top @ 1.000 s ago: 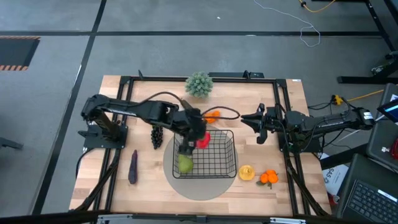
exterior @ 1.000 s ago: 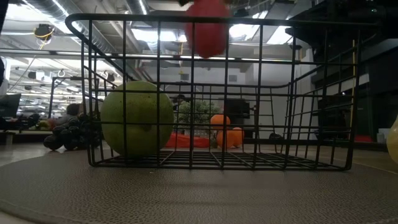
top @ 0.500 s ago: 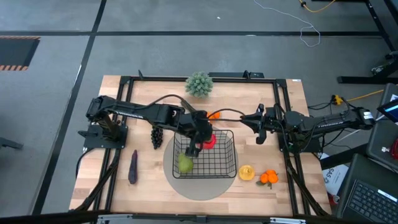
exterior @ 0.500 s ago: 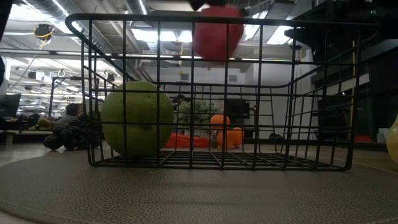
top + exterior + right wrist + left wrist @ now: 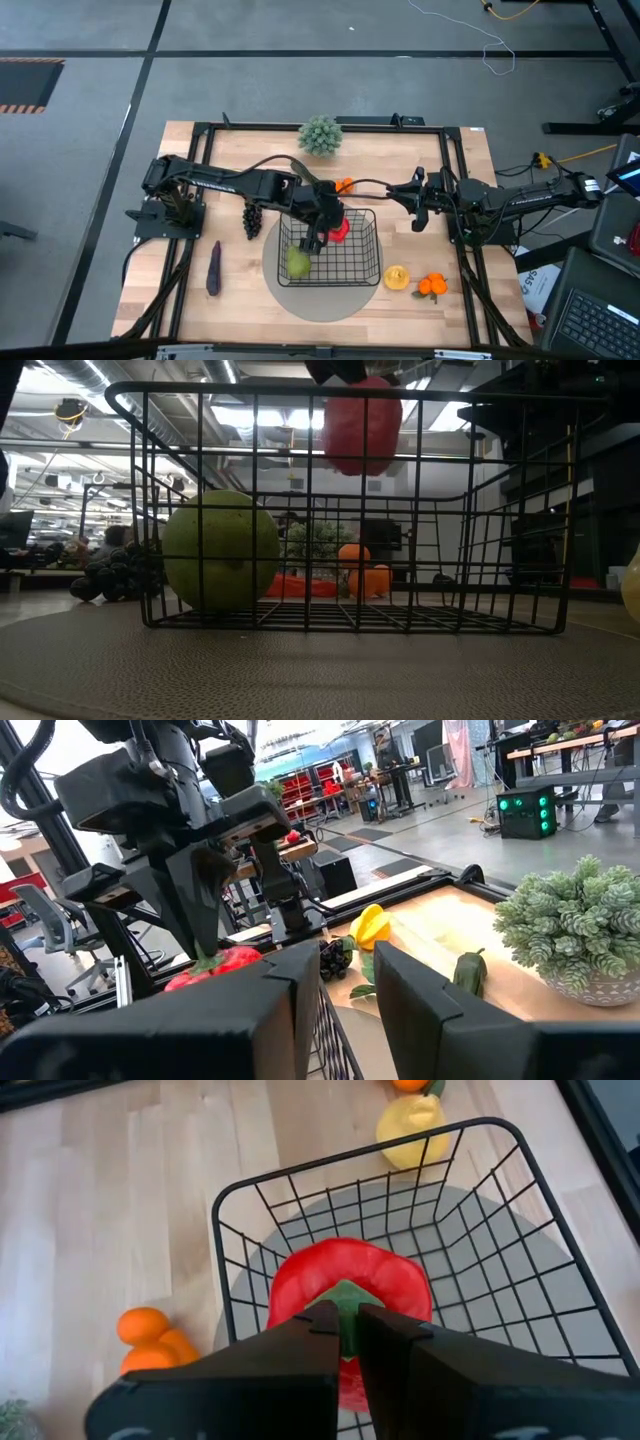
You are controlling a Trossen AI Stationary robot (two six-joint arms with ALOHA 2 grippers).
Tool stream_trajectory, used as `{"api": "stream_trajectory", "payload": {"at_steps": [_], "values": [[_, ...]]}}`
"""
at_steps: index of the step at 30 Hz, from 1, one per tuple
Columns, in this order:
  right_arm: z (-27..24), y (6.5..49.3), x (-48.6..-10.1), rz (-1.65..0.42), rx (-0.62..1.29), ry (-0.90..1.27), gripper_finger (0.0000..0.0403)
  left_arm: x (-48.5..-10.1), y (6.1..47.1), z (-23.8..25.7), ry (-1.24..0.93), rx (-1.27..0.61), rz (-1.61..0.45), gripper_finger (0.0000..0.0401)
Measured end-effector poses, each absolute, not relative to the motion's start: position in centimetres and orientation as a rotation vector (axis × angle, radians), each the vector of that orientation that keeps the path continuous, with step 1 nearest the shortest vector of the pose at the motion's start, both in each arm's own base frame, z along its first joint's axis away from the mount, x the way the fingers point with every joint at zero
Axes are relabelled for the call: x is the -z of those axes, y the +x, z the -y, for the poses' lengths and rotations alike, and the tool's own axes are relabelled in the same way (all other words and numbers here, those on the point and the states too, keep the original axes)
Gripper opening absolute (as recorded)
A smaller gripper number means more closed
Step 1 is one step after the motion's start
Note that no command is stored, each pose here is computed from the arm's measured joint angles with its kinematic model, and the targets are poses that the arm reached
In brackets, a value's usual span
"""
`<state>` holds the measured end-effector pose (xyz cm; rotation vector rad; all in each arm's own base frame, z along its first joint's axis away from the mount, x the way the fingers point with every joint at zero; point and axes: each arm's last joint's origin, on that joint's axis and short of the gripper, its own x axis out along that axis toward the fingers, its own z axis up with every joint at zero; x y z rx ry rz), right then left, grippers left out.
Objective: Build produce basket
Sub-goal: Put the red bell pepper into the black wire basket, then put the yellow star fruit into the black wire basket
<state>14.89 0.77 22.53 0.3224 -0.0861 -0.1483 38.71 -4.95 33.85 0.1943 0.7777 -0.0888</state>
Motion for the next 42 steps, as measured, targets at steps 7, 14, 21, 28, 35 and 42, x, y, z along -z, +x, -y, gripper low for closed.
{"api": "stream_trajectory", "payload": {"at_steps": [7,14,21,28,35,42], "values": [[-0.77,14.89,-22.53,0.086,0.148,0.322,0.0097,-33.85,38.71,4.95,0.194,0.088,-0.778,0.0007],[-0.76,14.9,-22.53,0.085,0.149,0.322,0.0097,-33.98,38.83,4.95,0.192,0.087,-0.76,0.0031],[-0.77,14.9,-22.52,0.085,0.148,0.321,0.0097,-34.07,38.91,4.96,0.19,0.086,-0.748,0.0045],[-0.77,14.9,-22.52,0.085,0.149,0.321,0.0097,-34.07,38.91,4.96,0.191,0.086,-0.748,0.0047],[-0.77,14.9,-22.54,0.085,0.148,0.321,0.0097,-34.07,38.9,4.96,0.186,0.084,-0.748,0.0047],[-0.77,14.9,-22.54,0.085,0.148,0.321,0.0097,-33.63,38.38,4.9,0.134,0.062,-0.82,0.0047]]}}
